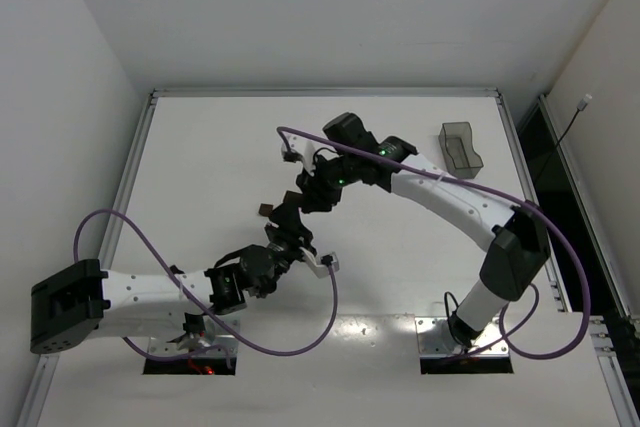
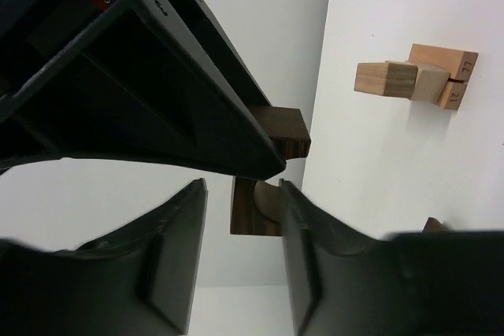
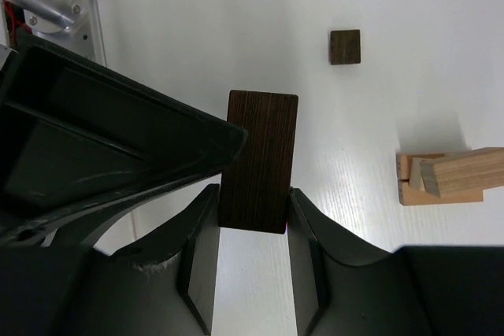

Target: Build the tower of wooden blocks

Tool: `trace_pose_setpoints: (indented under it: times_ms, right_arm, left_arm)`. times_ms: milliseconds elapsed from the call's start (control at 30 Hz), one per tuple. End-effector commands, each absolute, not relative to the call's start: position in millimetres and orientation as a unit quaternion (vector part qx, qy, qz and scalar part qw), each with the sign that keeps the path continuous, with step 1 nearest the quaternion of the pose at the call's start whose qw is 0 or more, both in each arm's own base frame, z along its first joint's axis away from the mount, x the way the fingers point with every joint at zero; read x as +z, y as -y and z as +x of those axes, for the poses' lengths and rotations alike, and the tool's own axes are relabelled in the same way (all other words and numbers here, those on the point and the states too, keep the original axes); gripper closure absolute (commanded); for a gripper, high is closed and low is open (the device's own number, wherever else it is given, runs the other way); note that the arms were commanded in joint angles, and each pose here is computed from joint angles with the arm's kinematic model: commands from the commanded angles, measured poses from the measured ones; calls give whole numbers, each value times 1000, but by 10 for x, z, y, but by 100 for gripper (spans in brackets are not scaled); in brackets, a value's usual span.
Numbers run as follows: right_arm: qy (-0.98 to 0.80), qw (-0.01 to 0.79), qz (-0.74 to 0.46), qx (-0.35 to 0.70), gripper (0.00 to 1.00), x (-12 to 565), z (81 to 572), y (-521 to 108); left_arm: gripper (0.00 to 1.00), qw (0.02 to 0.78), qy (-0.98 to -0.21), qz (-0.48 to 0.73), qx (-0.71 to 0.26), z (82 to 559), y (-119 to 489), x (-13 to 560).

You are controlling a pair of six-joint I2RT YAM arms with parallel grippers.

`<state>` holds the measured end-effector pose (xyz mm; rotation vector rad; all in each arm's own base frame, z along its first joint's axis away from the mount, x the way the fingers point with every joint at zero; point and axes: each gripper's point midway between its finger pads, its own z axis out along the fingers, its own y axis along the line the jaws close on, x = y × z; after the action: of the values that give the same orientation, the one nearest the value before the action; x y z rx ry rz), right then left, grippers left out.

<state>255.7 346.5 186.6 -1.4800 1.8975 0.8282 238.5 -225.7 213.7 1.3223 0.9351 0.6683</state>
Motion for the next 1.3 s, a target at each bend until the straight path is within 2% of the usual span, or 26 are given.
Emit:
trace_pose_setpoints:
  times_ms: [0,33,67,133,167,300,400,467,667,733,767,967,1067,1267]
  right_arm:
    - [-687,348,-560,305,100,2138,2613,-3487]
    - [-689,349,-557,304,100,2138,2645,-3463]
    - [-687,354,-557,304,100,2181,2637,-3455]
    - [-692,356,-555,294,100,2142,2671,-3436]
    - [-692,356,-555,294,100,2136,2652,-3418]
    - [-726,365,-518,267,100,2062,2766,-3287]
    - [-779,385,-433,240,100,2042,3040,-3056]
    - [-820,392,-355,219,100,2003,3256,-2854]
    - [-885,394,-146,199,100,1834,3609,-2370]
    - [-889,395,-101,209,100,1834,3660,-2349]
    - [-889,394,-89,215,100,1817,3684,-2374]
    - [-891,373,-48,255,100,1754,3689,-2786]
    - [-894,380,-39,234,100,1776,3739,-2941]
    - [-898,419,-18,133,100,1703,3934,-2973]
  left_arm:
    - [60,663,-419,556,277,2374,2313,2338]
    - [50,664,-422,553,274,2374,2313,2334]
    - [35,659,-424,556,278,2379,2297,2311]
    - [24,661,-434,548,274,2388,2290,2332]
    - [15,658,-441,546,274,2393,2270,2306]
    - [12,652,-477,521,278,2457,2151,2313]
    - [12,646,-539,464,277,2623,1967,2415]
    - [12,656,-583,397,268,2756,1769,2576]
    - [10,620,-701,227,271,3041,1037,2739]
    - [5,606,-739,175,236,3058,891,2669]
    - [0,606,-749,133,232,3122,714,2769]
    - [0,532,-827,14,179,3340,312,2609]
    - [0,459,-872,-23,168,3423,115,2323]
    - [0,441,-882,-67,151,3435,-125,2225]
